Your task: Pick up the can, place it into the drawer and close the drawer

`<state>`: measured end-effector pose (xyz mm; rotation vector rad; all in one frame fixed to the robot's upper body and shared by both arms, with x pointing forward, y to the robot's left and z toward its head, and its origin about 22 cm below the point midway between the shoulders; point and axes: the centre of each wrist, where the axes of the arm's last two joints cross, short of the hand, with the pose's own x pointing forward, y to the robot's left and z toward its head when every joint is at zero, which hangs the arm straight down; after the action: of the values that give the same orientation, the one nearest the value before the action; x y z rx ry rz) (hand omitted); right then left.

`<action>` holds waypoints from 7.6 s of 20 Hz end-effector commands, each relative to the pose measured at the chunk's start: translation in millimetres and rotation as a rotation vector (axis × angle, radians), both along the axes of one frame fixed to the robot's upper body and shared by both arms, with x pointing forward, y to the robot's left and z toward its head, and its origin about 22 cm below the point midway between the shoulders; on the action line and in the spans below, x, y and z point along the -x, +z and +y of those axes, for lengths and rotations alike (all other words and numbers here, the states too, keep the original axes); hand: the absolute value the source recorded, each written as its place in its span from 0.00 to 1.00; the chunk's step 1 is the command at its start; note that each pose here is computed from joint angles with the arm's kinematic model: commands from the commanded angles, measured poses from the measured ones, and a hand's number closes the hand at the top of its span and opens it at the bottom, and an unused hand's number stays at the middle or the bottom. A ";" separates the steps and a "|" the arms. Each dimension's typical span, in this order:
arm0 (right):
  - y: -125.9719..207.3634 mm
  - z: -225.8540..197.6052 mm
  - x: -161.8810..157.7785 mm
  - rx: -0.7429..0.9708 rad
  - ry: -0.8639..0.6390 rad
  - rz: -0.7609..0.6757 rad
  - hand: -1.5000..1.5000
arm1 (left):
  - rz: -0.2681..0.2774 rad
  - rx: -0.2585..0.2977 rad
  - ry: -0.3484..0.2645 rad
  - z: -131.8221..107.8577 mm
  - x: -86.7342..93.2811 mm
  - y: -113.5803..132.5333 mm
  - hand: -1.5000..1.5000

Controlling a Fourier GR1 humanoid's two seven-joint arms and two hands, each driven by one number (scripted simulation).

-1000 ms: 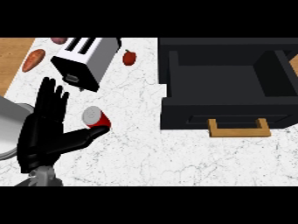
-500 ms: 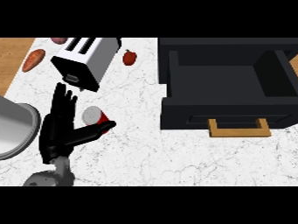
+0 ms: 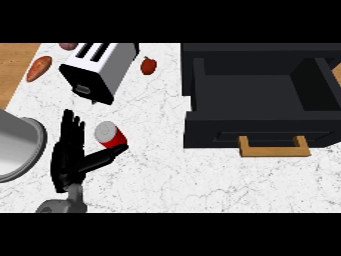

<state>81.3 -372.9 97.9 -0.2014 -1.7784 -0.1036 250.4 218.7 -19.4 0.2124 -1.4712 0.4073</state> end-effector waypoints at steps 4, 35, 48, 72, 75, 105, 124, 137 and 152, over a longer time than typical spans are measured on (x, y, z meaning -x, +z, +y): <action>2.9 -5.0 4.2 0.005 0.009 0.015 0.00 | 0.032 0.009 0.036 38.9 15.5 -30.3 0.00; 15.3 -1.5 23.4 -0.017 0.031 0.003 0.00 | -0.005 0.235 -0.064 6.4 -33.2 -97.9 1.00; 12.4 -8.5 30.1 -0.041 0.002 0.015 0.00 | -0.167 0.228 -0.257 2.0 -48.6 -65.0 1.00; 19.7 7.5 22.5 -0.037 0.007 -0.029 0.00 | -0.264 0.112 -0.406 -35.0 -90.3 98.4 1.00; 20.8 8.2 15.6 -0.031 -0.001 -0.012 0.00 | -0.278 0.084 -0.414 -67.3 -95.8 127.4 1.00; 7.6 9.8 -6.8 -0.063 0.028 -0.026 0.00 | -0.274 -0.005 -0.441 -207.3 -155.3 237.3 1.00; 23.3 11.0 -3.6 -0.040 0.027 -0.028 0.00 | -0.188 -0.045 -0.436 -227.4 -170.9 214.7 1.00; 33.7 11.3 -7.7 -0.030 0.081 -0.027 0.00 | -0.142 -0.132 -0.351 -231.6 -171.2 195.6 0.00; 41.3 18.6 -8.0 -0.004 0.075 -0.086 0.00 | -0.167 -0.100 -0.300 -235.2 -171.1 198.7 0.00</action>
<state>89.2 -355.6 132.3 -0.0982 -1.8295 -0.0837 420.7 -13.4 169.9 0.0553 -1.6504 0.0955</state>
